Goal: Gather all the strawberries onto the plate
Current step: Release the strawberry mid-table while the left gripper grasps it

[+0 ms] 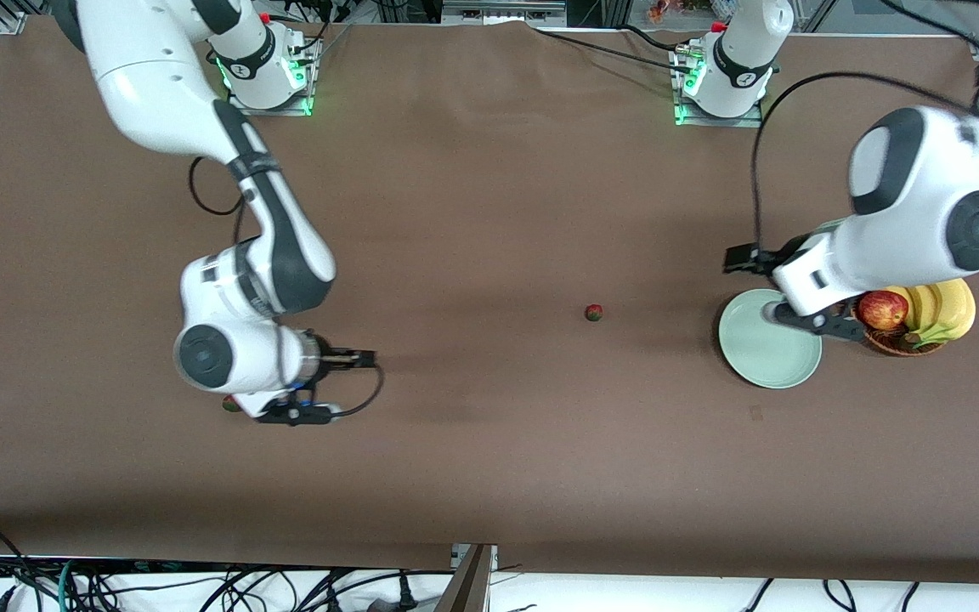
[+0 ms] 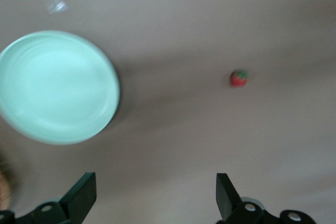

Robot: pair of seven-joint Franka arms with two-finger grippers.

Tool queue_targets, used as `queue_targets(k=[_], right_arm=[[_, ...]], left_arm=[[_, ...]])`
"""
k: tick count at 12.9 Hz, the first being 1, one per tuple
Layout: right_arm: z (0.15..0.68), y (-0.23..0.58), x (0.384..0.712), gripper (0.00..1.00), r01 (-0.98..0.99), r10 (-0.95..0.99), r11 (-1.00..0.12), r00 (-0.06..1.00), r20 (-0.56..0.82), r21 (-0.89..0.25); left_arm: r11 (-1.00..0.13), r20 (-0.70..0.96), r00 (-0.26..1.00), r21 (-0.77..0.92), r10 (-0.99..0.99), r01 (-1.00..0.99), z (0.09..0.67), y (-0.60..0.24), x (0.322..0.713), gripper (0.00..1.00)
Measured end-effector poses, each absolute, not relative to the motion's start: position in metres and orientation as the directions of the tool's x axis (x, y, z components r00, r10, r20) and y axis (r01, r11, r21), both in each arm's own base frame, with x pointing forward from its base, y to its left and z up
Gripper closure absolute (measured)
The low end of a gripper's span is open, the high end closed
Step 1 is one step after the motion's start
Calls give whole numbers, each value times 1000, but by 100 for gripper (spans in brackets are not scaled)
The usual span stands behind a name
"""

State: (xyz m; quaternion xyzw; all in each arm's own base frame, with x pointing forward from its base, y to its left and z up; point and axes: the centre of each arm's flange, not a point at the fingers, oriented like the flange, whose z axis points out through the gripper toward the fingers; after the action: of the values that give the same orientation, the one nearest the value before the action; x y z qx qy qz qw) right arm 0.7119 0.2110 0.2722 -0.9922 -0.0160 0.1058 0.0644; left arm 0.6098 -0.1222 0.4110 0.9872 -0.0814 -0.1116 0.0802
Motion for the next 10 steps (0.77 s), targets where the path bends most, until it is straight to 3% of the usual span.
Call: queue_targets(k=[4,10], right_arm=[[227,124,719,0,110,107,-994,972,-210,3],[207,74,724,0,245,243,-969,954,-174,-11]], left_arm=[[-966,-102,979,205,-179,-156,338,-198,609,0],[-951,17,966,172,-258,-257,209,-245,585,0]])
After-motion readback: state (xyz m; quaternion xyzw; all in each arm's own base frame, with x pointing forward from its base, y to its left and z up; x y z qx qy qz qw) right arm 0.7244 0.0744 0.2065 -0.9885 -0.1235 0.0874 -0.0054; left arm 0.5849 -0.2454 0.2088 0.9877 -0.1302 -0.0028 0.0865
